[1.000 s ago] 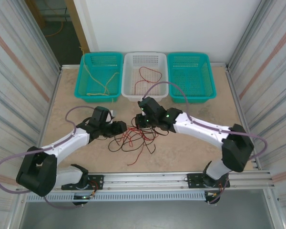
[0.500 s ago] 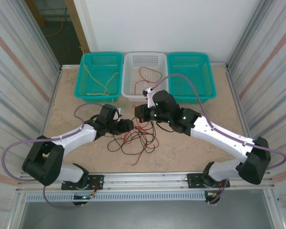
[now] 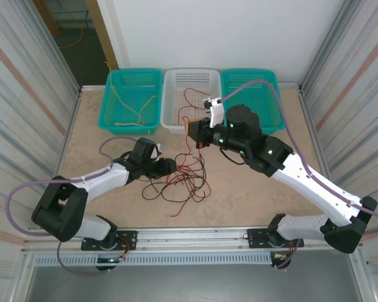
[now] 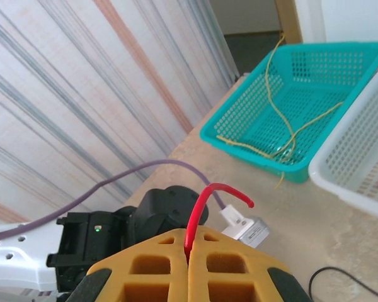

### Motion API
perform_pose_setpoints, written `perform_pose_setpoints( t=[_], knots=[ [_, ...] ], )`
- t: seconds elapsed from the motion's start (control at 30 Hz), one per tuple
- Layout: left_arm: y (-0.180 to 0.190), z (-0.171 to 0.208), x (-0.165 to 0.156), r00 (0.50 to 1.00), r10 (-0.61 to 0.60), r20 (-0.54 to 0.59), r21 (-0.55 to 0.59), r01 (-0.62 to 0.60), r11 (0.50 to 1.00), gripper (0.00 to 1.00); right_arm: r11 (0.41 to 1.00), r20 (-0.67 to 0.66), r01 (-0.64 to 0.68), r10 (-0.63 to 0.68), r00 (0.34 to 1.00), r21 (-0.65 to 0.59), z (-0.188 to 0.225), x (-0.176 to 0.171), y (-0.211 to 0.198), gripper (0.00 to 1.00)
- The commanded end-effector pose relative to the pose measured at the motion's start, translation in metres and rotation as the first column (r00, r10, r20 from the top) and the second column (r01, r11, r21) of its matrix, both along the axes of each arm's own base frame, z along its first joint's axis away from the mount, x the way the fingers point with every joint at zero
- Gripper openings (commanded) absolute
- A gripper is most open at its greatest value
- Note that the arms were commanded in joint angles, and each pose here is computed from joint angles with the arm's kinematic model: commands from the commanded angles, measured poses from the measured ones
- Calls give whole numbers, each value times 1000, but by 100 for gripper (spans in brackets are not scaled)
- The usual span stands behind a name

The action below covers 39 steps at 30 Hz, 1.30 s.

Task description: Untangle the cables

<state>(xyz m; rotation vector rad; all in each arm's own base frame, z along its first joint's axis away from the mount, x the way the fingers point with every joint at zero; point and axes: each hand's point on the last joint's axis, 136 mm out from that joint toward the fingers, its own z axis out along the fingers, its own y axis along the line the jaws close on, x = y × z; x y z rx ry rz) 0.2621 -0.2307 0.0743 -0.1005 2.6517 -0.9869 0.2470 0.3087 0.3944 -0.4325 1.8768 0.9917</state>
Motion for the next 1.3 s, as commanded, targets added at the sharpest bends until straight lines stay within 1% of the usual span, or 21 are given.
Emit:
perform_pose_setpoints(
  t=[0.0,0.13,0.33,0.5,0.63,0.83,1.07,1.17,1.27],
  knots=[
    [6,-14,-6,999,18,-37,33,-16,999,45,998,126,42,-48,991,53,47,-1,-27,0],
    [6,-16,-6,999,19,-41,32,-17,999,45,994,165,69,-82,983,88,66,3,-41,0],
    [5,-20,-8,999,16,-52,29,-14,999,43,988,233,58,-90,968,142,96,3,-49,0],
    [7,-23,-9,998,19,-60,34,-17,999,42,979,318,56,-117,941,195,131,-1,-60,0],
    [8,-26,-11,998,23,-67,32,-21,999,41,971,352,39,-124,928,238,154,0,-66,0],
    [8,-29,-13,997,25,-75,31,-23,999,41,964,389,41,-144,910,263,170,1,-68,0],
    [10,-28,-16,997,22,-75,33,-19,999,38,961,398,68,-175,901,268,179,12,-73,0],
    [2,-11,-13,1000,-2,-31,-19,1,1000,40,960,391,70,-177,903,272,179,15,-72,0],
    [-1,37,-6,996,-18,90,-68,24,997,49,962,373,69,-167,913,264,172,19,-68,0]
  ],
)
